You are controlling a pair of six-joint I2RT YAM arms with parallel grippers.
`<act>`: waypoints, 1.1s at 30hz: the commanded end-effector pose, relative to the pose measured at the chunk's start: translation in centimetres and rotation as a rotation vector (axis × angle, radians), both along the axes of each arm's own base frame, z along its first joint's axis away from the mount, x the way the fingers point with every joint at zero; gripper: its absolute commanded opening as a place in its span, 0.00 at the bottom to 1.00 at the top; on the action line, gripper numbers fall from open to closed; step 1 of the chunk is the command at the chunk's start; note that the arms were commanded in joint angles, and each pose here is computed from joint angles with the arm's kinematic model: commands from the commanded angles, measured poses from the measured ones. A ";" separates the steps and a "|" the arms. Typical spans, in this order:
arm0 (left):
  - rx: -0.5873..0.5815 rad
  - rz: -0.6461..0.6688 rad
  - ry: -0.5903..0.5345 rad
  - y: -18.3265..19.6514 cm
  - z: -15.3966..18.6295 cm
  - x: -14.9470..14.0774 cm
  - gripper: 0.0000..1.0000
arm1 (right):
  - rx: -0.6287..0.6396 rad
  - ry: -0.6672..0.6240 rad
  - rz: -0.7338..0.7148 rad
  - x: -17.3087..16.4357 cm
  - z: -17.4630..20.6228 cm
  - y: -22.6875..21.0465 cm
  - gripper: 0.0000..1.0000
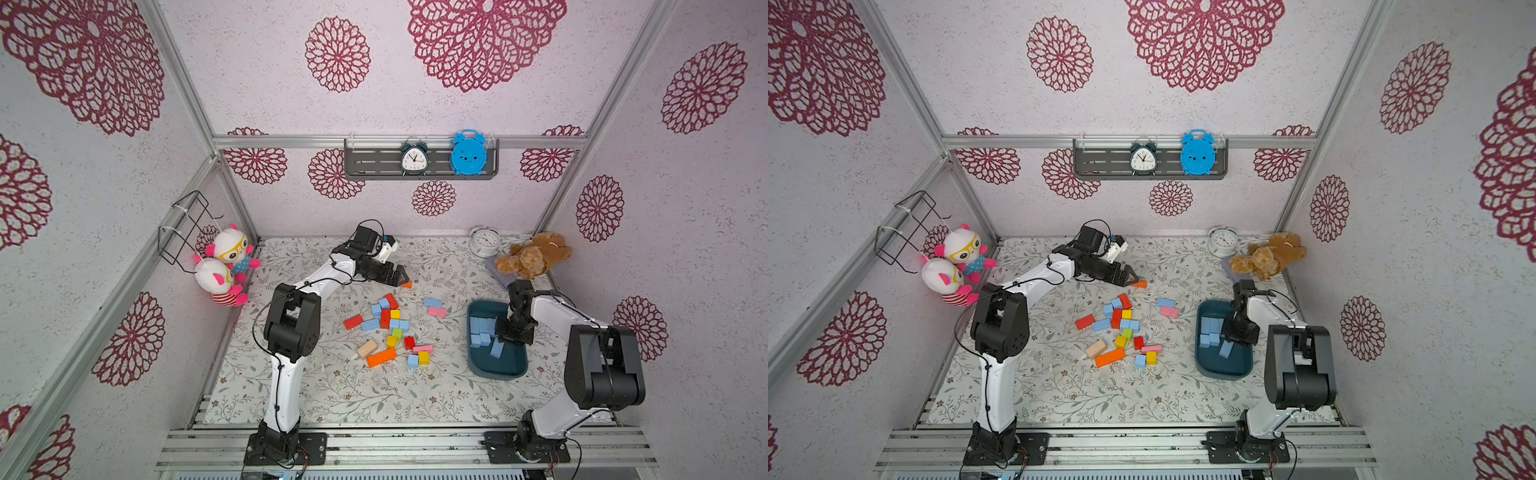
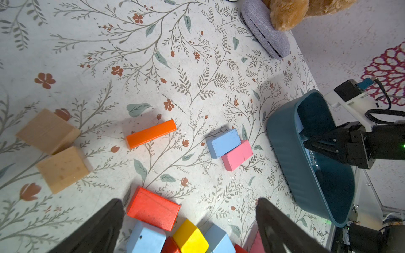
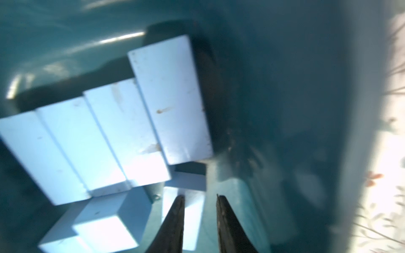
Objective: Pick out the blue building blocks
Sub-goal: Place the building block in the storage box.
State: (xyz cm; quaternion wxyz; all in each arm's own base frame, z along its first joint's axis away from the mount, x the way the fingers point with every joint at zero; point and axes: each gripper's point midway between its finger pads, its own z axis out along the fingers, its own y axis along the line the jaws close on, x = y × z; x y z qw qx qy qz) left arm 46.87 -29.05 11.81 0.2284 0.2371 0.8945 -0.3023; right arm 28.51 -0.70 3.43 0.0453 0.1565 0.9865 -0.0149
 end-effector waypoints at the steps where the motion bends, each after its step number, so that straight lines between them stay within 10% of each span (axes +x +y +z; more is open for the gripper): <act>1: -0.003 -0.008 -0.022 -0.1 0.2 0.6 0.98 | -0.099 0.078 0.036 -1.4 0.3 -1.7 0.40; 17: -0.014 -0.006 -0.025 -0.1 0.8 0.5 0.99 | 0.259 -0.034 -0.066 -3.6 1.0 4.3 0.20; 33: -0.010 -0.004 -0.027 0.0 1.0 0.0 0.99 | -0.026 0.060 -0.085 -4.2 1.2 -0.5 0.25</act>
